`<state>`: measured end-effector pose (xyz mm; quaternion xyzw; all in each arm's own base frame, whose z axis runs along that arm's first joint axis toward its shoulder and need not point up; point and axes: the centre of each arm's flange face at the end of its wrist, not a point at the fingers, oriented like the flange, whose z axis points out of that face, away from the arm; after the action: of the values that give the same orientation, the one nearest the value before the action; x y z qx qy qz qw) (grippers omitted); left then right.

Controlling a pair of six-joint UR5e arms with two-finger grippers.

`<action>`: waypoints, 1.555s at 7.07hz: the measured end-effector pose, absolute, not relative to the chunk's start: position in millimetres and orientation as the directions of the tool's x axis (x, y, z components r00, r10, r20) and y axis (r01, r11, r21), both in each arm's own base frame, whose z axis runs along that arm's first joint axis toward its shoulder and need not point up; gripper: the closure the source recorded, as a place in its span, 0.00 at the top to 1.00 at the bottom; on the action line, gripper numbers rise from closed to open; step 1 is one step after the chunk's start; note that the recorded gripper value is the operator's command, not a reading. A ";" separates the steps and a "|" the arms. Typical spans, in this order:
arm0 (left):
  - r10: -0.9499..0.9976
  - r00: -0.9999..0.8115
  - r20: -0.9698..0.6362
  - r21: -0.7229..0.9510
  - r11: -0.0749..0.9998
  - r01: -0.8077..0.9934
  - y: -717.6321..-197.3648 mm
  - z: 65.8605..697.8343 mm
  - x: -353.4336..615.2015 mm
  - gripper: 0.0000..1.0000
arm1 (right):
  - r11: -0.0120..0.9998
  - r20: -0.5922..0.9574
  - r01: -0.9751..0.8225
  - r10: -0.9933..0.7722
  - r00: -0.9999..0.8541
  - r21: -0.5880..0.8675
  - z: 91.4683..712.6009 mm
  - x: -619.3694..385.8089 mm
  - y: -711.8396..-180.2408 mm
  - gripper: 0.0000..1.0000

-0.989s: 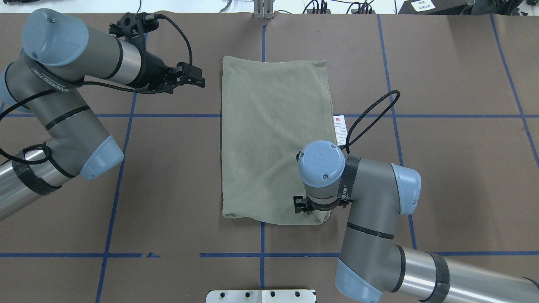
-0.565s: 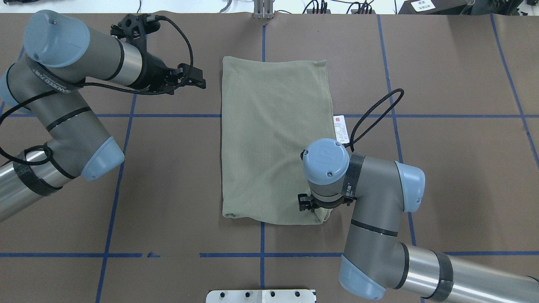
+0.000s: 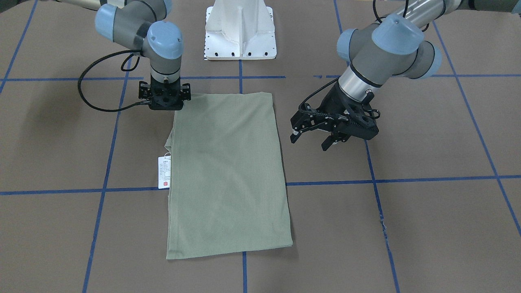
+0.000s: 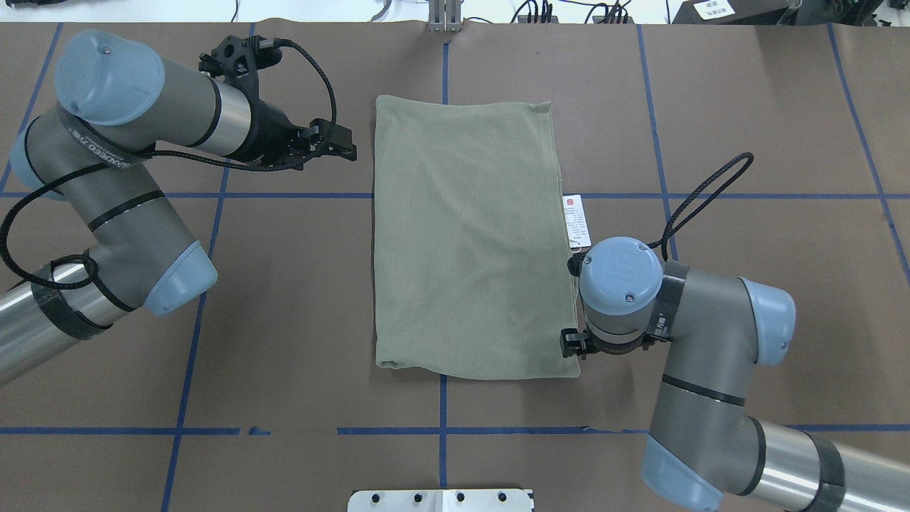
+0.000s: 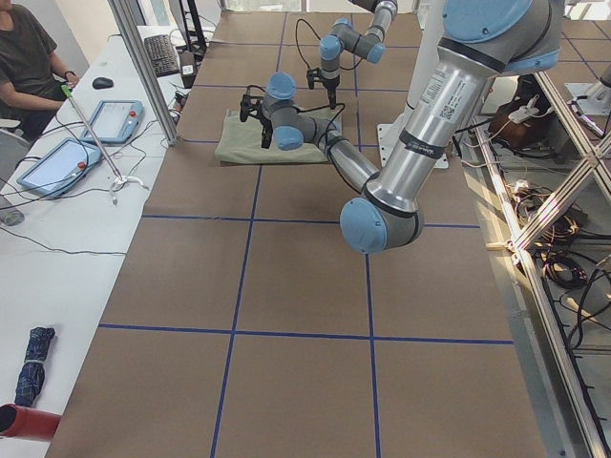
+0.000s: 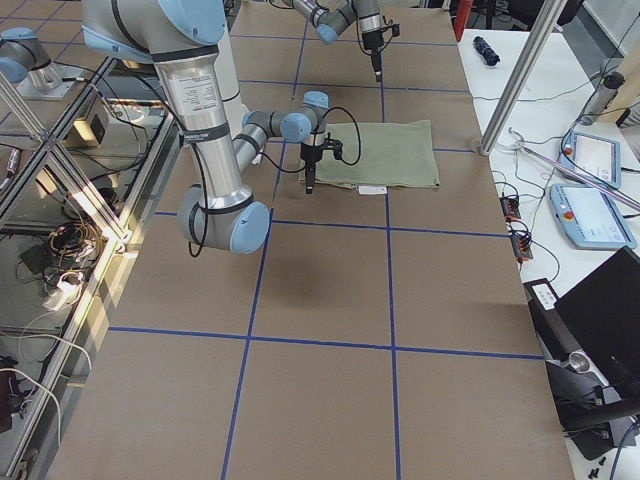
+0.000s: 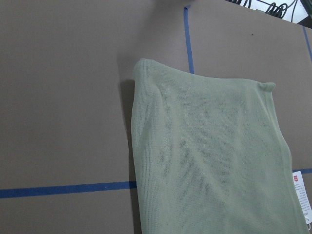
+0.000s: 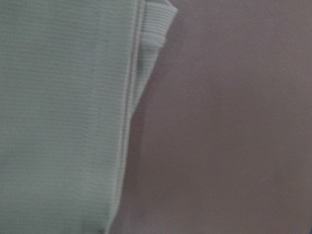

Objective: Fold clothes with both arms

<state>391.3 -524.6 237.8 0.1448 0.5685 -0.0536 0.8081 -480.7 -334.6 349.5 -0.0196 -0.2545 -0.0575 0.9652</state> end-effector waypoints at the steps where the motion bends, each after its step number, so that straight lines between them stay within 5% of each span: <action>1: 0.079 0.347 -0.934 0.174 0.952 0.251 -524.0 236.9 391.5 1.00 | 0.993 0.503 0.120 -0.102 0.858 -0.003 347.1 -471.4 -330.4 1.00; 4: -0.037 0.324 -0.945 0.039 0.973 0.226 -487.8 242.4 435.1 1.00 | 0.994 0.575 0.103 -0.109 0.811 0.044 311.5 -457.3 -325.4 1.00; 8: -0.353 0.288 -0.890 -0.289 0.926 0.244 -349.8 258.3 532.1 1.00 | 0.994 0.696 0.028 -0.095 0.711 0.108 266.1 -428.8 -335.7 1.00; 11: -0.455 0.338 -0.824 -0.362 0.882 0.303 -320.6 267.1 557.9 0.99 | 0.994 0.709 0.007 -0.086 0.700 0.113 260.2 -422.4 -343.0 1.00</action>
<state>557.9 -320.6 267.1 -0.0723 0.5263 -0.2324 0.8147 -422.4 -343.0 260.2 0.0508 -0.3867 -0.0252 0.9205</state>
